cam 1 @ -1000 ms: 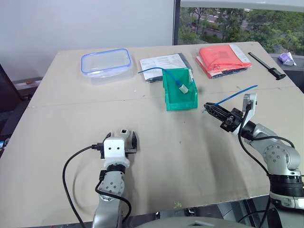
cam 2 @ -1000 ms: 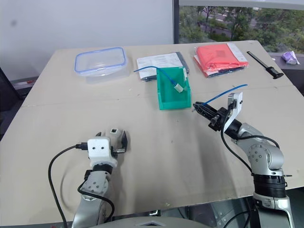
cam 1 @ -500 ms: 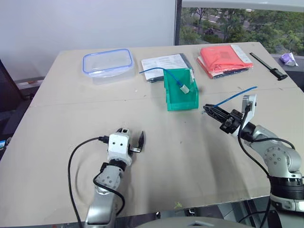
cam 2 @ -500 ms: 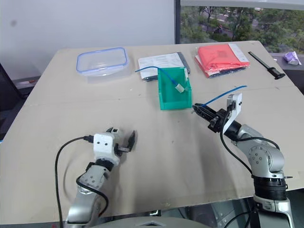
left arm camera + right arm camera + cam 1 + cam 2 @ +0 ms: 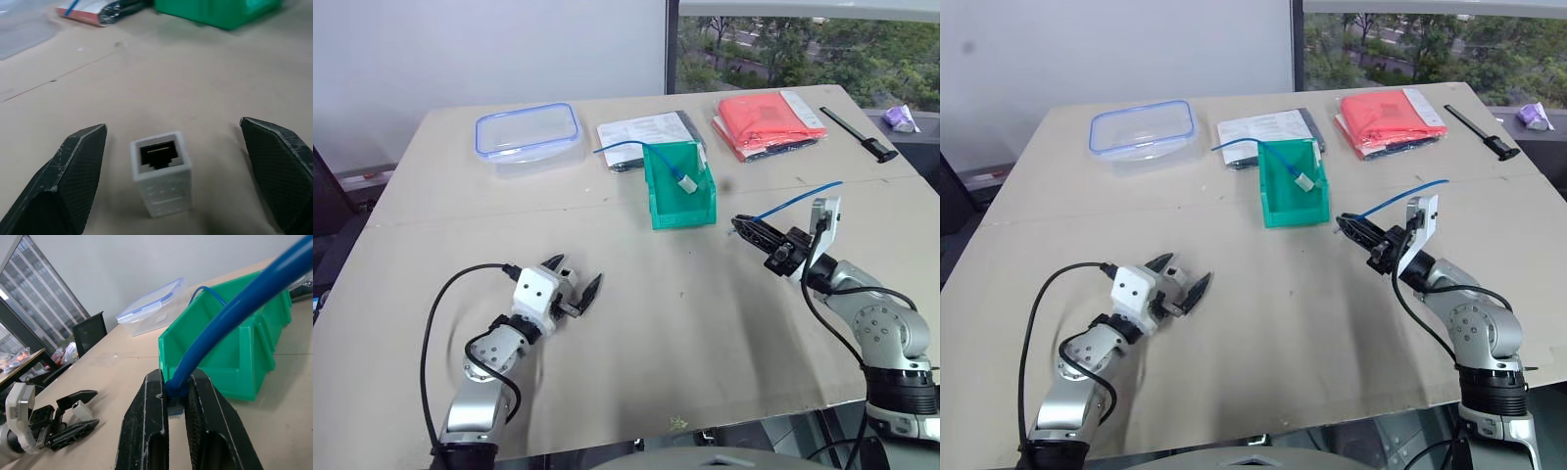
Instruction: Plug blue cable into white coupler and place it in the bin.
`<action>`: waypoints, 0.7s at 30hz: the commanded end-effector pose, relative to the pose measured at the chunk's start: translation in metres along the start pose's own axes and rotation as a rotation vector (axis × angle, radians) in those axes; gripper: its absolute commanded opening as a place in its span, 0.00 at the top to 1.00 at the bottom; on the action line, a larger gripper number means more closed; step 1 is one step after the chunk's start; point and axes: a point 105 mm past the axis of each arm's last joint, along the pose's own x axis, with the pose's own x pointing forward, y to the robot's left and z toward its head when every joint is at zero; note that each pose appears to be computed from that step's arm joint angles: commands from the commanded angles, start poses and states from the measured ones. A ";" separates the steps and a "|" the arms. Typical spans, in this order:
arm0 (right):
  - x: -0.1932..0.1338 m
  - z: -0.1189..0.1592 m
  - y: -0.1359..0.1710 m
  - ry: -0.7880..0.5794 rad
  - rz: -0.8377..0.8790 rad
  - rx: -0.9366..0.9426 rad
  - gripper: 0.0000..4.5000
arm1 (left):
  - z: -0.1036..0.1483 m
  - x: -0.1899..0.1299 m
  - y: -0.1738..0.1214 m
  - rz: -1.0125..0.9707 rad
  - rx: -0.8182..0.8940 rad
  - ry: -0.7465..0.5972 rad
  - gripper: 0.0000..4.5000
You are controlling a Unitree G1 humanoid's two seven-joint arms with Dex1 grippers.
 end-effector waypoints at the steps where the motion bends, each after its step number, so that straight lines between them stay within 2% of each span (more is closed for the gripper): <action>1: -0.001 0.014 0.008 -0.040 0.024 -0.047 1.00 | -0.025 -0.014 -0.013 0.089 -0.033 0.096 0.01; 5: 0.000 0.016 0.007 -0.032 0.029 -0.050 1.00 | -0.026 -0.022 -0.015 0.273 -0.098 0.119 0.01; 9: 0.001 0.016 0.007 -0.019 0.043 -0.047 1.00 | -0.024 -0.019 -0.029 0.294 -0.108 0.135 0.01; 21: 0.001 0.014 0.009 -0.012 0.047 -0.045 1.00 | -0.026 -0.010 -0.031 0.420 -0.118 0.175 0.01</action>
